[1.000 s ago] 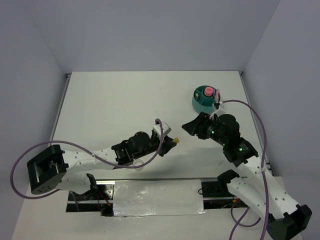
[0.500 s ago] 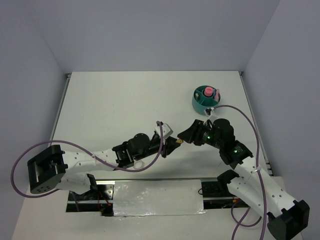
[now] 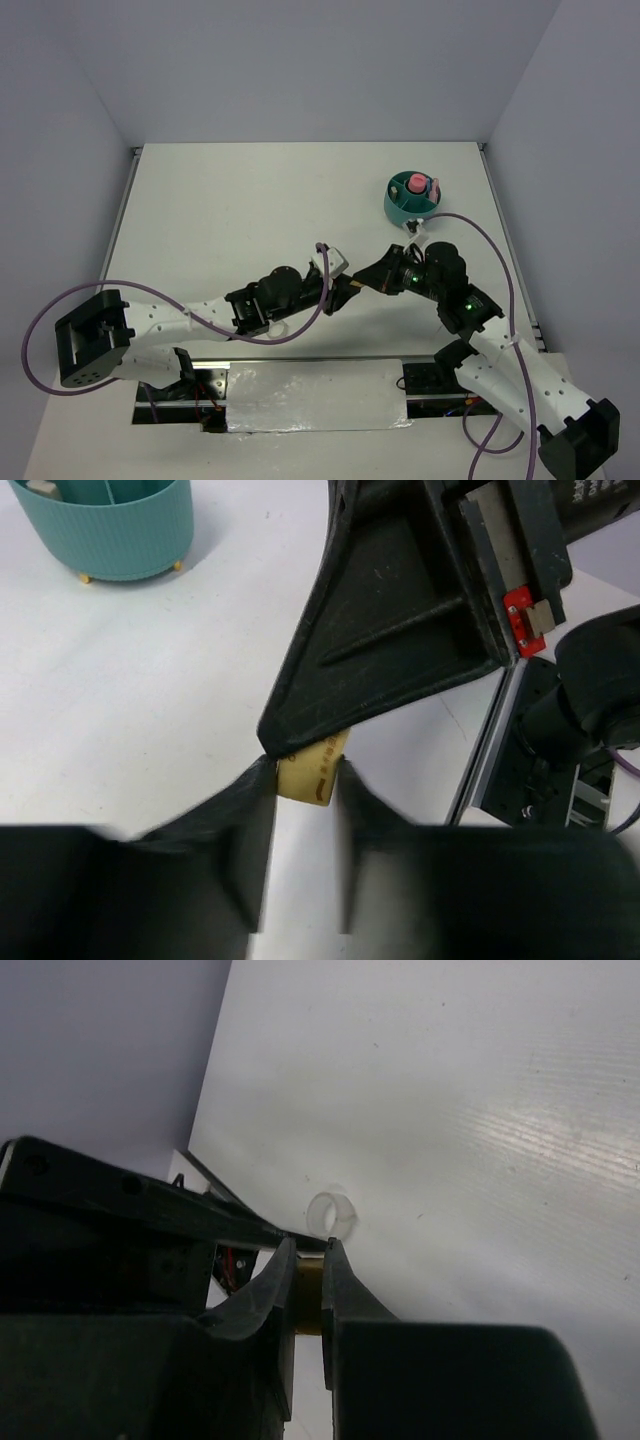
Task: Sort the stationery into containers
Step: Place the stationery in the storage box.
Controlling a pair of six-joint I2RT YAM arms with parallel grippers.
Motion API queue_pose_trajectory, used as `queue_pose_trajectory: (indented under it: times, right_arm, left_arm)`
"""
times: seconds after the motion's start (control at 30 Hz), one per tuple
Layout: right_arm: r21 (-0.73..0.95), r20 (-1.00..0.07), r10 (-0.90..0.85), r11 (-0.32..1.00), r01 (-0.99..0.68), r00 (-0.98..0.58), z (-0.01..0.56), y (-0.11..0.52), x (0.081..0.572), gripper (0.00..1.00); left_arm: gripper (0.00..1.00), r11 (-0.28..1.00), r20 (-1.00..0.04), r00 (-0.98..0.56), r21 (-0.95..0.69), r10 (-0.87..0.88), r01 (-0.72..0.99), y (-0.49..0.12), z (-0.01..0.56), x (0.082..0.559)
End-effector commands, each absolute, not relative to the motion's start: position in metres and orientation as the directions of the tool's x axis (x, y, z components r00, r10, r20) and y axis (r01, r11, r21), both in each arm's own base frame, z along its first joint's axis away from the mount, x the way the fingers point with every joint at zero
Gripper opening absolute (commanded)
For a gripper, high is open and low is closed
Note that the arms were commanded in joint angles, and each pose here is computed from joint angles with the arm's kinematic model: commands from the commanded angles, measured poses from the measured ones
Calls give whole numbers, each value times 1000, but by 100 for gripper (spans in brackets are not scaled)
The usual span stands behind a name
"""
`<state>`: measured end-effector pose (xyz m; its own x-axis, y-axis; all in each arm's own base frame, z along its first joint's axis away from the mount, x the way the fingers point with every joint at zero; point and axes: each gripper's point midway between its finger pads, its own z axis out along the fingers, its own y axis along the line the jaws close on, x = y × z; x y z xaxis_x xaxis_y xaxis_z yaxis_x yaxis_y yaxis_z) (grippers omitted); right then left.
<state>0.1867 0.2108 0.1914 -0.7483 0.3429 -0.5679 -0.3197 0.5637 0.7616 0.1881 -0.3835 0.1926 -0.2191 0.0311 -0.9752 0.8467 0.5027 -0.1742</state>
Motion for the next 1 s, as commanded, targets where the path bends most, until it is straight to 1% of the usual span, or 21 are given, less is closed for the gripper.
queue_pose_trajectory:
  times: [0.0, 0.03, 0.07, 0.1, 0.17, 0.2, 0.23, 0.27, 0.33, 0.37, 0.4, 0.47, 0.5, 0.53, 0.57, 0.6, 0.63, 0.67, 0.73, 0.8, 0.97]
  right_arm:
    - [760, -591, 321, 529, -378, -740, 207, 220, 186, 0]
    - [752, -606, 325, 531, -391, -726, 215, 220, 189, 0]
    - [737, -613, 325, 564, -373, -720, 212, 218, 197, 0]
    - [704, -657, 323, 586, -401, -681, 229, 216, 206, 0]
    - [688, -649, 296, 622, -374, -701, 225, 217, 219, 0]
    - [684, -662, 295, 613, -396, -688, 238, 219, 225, 0]
    - [687, -655, 291, 614, -389, -697, 237, 223, 231, 0]
    - [682, -658, 300, 627, -377, -691, 237, 223, 238, 0]
    - [650, -693, 319, 663, -370, -647, 253, 215, 261, 0]
    - [628, -684, 305, 709, -321, -663, 241, 210, 275, 0]
    - [586, -730, 330, 754, -298, -599, 260, 198, 295, 0]
    - [470, -774, 275, 853, -227, -570, 247, 174, 328, 0]
    - [400, -820, 275, 903, -159, -502, 261, 155, 349, 0]
    - [313, -821, 221, 946, -91, -527, 242, 137, 363, 0]
    - [265, -831, 199, 963, -56, -519, 240, 127, 373, 0]
    - [228, -847, 182, 973, -31, -499, 246, 118, 383, 0]
    - [148, -850, 138, 989, 22, -509, 233, 101, 395, 0]
    - [119, -859, 123, 992, 41, -497, 235, 95, 403, 0]
    - [62, -847, 92, 995, 75, -524, 217, 82, 419, 0]
    - [22, -833, 52, 998, 61, -550, 204, 78, 434, 0]
    - [-20, -807, 10, 999, 43, -591, 185, 73, 463, 0]
  left_arm:
    - [47, 537, -985, -158, -169, -67, 826, -389, 233, 203]
    - [63, 572, -983, -168, -176, -68, 801, -385, 231, 208]
    - [91, 594, -982, -181, -180, -59, 784, -384, 228, 212]
    - [93, 609, -980, -191, -184, -54, 771, -384, 229, 215]
    - [89, 631, -977, -215, -172, -9, 756, -381, 214, 217]
    - [91, 644, -974, -227, -182, -13, 743, -377, 209, 217]
    - [97, 675, -975, -219, -188, -39, 714, -371, 212, 223]
    - [99, 686, -975, -220, -189, -43, 703, -369, 212, 225]
    - [99, 725, -968, -251, -195, -32, 660, -362, 207, 232]
    - [99, 754, -965, -259, -192, -30, 628, -357, 206, 237]
    - [99, 769, -961, -274, -209, -46, 604, -356, 211, 239]
    - [99, 836, -944, -330, -178, 3, 518, -336, 196, 243]
    - [99, 858, -932, -362, -207, -26, 470, -330, 198, 245]
    - [99, 878, -923, -384, -209, -31, 431, -321, 197, 244]
    - [99, 910, -909, -417, -165, 9, 380, -303, 184, 242]
    - [99, 920, -895, -447, -167, 9, 354, -295, 178, 238]
    - [99, 922, -890, -456, -172, 5, 347, -288, 181, 234]
    - [99, 925, -873, -486, -150, 41, 348, -279, 171, 227]
    - [99, 912, -864, -503, -184, 28, 366, -274, 176, 217]
    - [99, 890, -852, -522, -206, 41, 407, -271, 175, 205]
    - [99, 885, -839, -543, -229, 33, 406, -256, 169, 193]
